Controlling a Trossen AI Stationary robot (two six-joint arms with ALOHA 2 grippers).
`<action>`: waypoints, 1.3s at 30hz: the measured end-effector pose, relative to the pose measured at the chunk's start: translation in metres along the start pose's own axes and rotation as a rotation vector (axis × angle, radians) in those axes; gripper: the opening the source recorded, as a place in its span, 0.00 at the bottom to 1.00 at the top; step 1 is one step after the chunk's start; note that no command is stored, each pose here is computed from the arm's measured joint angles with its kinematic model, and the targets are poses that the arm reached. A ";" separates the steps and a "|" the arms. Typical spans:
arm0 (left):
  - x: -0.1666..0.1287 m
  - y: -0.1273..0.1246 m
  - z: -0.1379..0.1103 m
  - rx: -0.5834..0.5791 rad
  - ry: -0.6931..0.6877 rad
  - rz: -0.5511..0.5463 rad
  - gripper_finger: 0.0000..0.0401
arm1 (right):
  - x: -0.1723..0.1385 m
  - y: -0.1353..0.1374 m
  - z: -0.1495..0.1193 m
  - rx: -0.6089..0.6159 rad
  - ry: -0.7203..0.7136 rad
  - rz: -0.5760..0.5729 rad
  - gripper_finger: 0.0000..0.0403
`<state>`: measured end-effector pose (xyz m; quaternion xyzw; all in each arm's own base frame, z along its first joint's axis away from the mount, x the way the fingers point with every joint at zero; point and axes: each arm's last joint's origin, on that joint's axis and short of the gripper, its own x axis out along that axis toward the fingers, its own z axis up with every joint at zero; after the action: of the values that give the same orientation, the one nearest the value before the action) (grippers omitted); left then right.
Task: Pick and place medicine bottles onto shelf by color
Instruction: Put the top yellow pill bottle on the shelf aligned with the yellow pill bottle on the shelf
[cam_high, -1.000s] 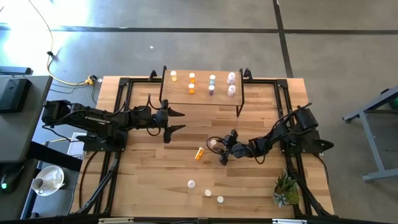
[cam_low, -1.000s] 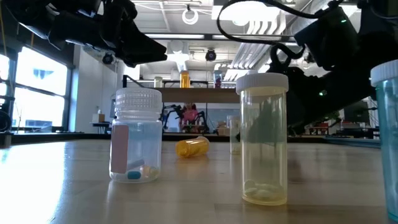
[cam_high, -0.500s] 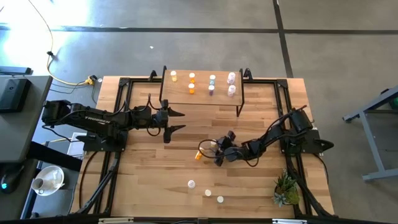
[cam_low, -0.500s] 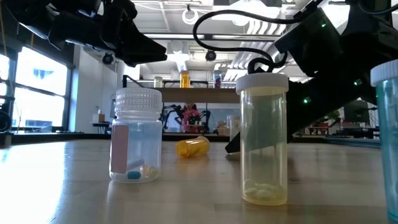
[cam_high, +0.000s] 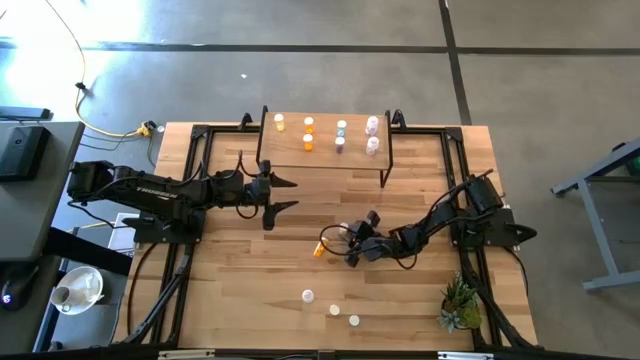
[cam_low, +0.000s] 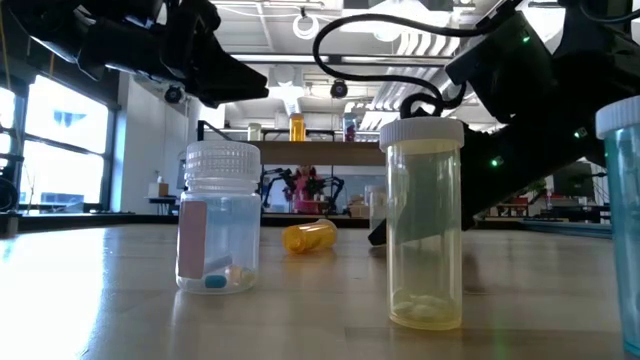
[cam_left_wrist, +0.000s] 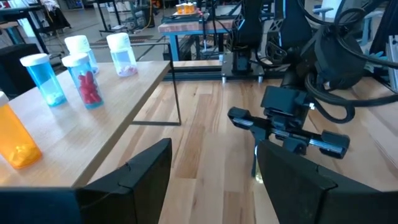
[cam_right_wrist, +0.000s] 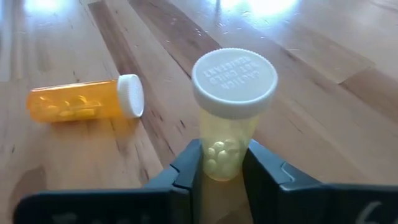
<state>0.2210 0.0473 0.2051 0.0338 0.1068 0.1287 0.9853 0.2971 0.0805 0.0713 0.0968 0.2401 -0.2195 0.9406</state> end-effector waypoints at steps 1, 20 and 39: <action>0.000 0.000 0.000 0.000 0.003 -0.005 0.57 | 0.000 0.000 0.000 0.004 -0.002 0.007 0.17; 0.002 -0.002 0.003 0.050 0.340 -0.121 0.57 | 0.042 0.011 0.081 -0.028 -0.079 0.083 0.22; 0.002 -0.001 0.021 0.008 0.385 -0.119 0.57 | 0.067 0.002 0.149 -0.115 -0.013 0.177 0.22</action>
<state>0.2280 0.0457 0.2247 0.0062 0.2954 0.0741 0.9525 0.4126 0.0150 0.1675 0.0619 0.2366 -0.1219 0.9619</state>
